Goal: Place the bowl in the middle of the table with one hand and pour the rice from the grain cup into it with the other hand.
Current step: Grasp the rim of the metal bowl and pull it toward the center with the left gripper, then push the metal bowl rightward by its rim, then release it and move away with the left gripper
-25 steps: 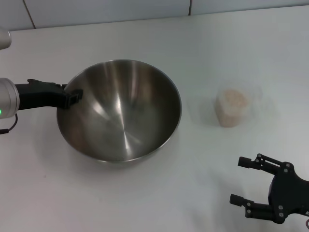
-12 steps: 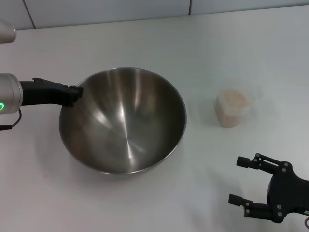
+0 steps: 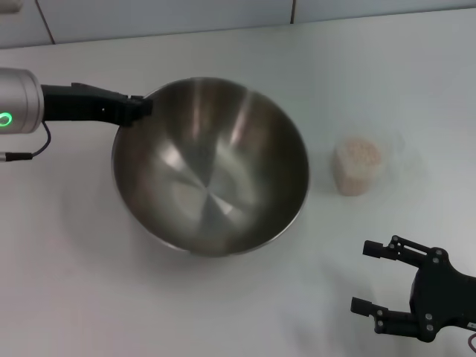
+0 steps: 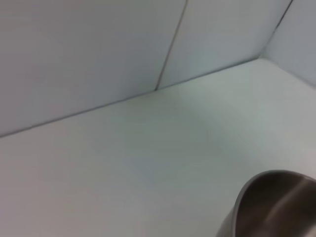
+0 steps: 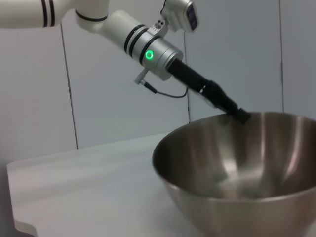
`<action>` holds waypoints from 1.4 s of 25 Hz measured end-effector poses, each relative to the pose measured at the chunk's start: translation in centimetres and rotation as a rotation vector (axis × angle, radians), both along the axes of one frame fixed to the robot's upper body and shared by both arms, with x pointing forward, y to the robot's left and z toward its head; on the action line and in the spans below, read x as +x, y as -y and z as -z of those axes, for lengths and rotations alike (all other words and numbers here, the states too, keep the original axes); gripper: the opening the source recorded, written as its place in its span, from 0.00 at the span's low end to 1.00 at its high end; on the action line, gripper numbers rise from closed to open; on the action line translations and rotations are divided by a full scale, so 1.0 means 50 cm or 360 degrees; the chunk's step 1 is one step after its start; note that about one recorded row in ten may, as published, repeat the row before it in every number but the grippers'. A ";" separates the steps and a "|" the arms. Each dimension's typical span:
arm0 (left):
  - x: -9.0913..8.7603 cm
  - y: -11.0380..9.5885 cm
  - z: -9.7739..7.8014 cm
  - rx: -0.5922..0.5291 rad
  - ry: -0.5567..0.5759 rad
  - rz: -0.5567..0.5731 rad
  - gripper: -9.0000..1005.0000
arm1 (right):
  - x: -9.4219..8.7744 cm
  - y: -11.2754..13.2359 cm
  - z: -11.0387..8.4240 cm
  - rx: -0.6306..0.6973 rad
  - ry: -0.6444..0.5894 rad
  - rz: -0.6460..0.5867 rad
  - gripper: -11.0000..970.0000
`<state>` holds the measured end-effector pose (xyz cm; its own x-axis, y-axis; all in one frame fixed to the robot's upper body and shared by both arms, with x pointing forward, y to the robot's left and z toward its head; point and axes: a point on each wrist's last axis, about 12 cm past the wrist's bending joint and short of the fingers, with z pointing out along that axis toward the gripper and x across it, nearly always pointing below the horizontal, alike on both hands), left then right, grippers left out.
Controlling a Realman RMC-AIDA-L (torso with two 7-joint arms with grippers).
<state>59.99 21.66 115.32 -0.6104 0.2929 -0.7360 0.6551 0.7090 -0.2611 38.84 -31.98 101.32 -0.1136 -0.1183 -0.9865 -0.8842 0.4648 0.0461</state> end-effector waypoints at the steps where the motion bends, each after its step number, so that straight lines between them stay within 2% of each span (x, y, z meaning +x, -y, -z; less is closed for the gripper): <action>1: 0.011 0.009 -0.004 -0.0010 -0.0001 0.0013 0.05 | 0.000 0.000 0.000 0.0000 -0.0001 0.0000 0.84; 9: 0.055 0.036 -0.022 -0.0080 -0.0011 0.0072 0.05 | 0.003 -0.001 -0.001 0.0001 0.0001 -0.0008 0.84; 17: 0.083 0.073 -0.029 -0.0086 -0.0007 0.0113 0.05 | 0.011 -0.005 -0.003 0.0003 -0.0011 -0.0034 0.84; 24: 0.089 0.063 -0.009 -0.0065 -0.0021 0.0045 0.05 | 0.014 -0.008 -0.003 0.0000 -0.0011 -0.0052 0.84; 35: 0.086 0.024 0.022 -0.0030 -0.0046 -0.0066 0.05 | 0.018 -0.014 -0.003 0.0007 -0.0009 -0.0064 0.84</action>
<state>64.29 20.47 114.21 -0.6426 0.2534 -0.7231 0.6175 0.7300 -0.2930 39.73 -31.28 101.48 -0.1147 -0.1187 -0.9863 -0.9020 0.4285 0.0533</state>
